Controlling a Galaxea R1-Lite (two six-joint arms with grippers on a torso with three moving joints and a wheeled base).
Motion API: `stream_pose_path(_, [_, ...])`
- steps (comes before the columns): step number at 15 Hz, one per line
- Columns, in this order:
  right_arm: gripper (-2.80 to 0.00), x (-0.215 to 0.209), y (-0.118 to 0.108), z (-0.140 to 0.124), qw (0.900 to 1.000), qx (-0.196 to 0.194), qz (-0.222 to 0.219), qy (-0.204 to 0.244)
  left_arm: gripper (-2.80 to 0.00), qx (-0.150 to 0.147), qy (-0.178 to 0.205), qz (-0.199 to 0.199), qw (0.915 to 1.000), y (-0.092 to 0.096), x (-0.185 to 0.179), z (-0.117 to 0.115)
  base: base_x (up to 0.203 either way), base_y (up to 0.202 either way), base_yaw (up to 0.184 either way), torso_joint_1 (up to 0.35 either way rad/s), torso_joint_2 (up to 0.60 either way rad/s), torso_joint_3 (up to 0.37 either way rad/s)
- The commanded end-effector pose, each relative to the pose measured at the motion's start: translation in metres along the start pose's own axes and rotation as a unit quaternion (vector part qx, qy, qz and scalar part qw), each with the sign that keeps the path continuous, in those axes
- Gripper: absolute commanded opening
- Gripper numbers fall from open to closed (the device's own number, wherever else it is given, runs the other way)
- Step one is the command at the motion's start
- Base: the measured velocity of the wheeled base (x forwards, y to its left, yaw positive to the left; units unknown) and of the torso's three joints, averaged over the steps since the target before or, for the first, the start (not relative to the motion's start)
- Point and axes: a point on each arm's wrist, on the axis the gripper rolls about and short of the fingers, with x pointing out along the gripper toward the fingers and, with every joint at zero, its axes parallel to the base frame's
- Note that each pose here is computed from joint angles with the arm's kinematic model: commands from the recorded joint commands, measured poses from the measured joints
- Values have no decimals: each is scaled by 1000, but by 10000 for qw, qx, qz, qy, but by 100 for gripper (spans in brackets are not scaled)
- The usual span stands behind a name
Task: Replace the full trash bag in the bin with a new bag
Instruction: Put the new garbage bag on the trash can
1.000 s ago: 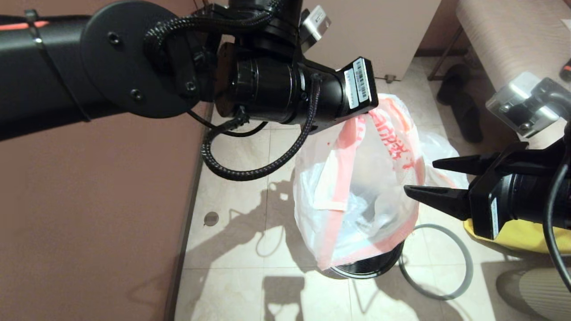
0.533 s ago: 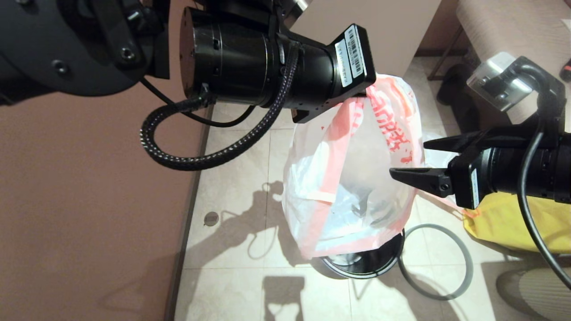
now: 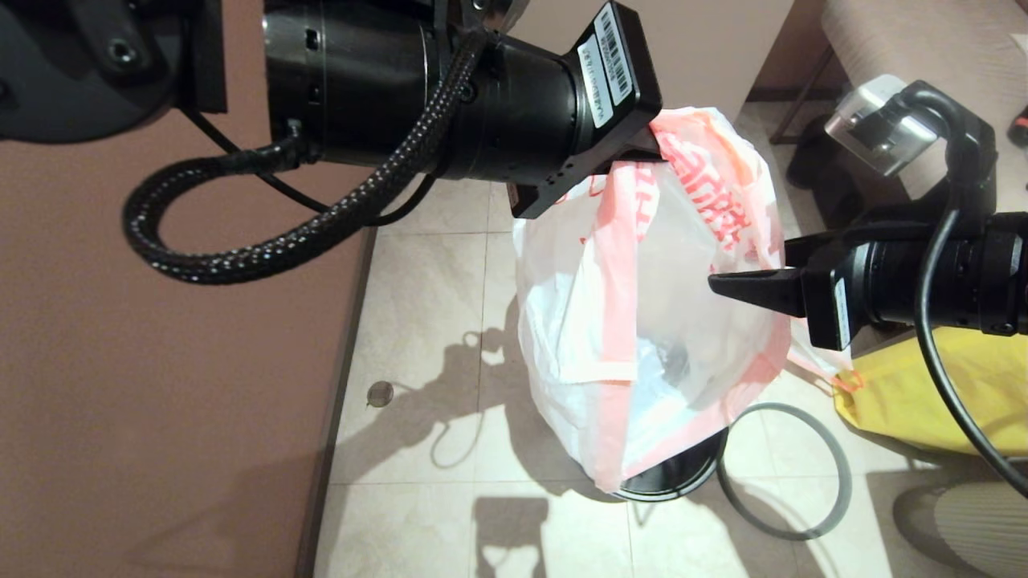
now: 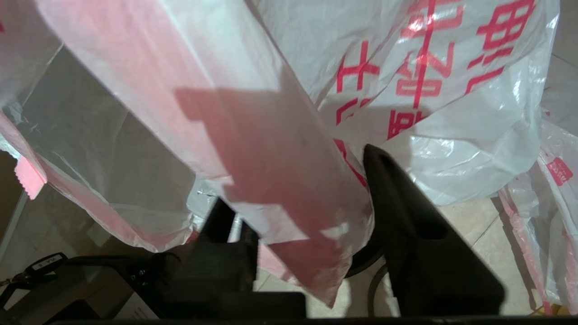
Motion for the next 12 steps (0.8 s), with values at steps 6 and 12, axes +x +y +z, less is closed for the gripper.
stream_pose_path(6, [-280,-18,4,-1,9973,683,164,202,-280,-81,363,-33,9993,4,-10,-6,0,0,0,0,0,0])
stream_pose_path(12, [-280,-62,13,-3,9589,2517,1197,538,0,-190,851,433,9952,30,-2,-31,0,0,0,0,0,0])
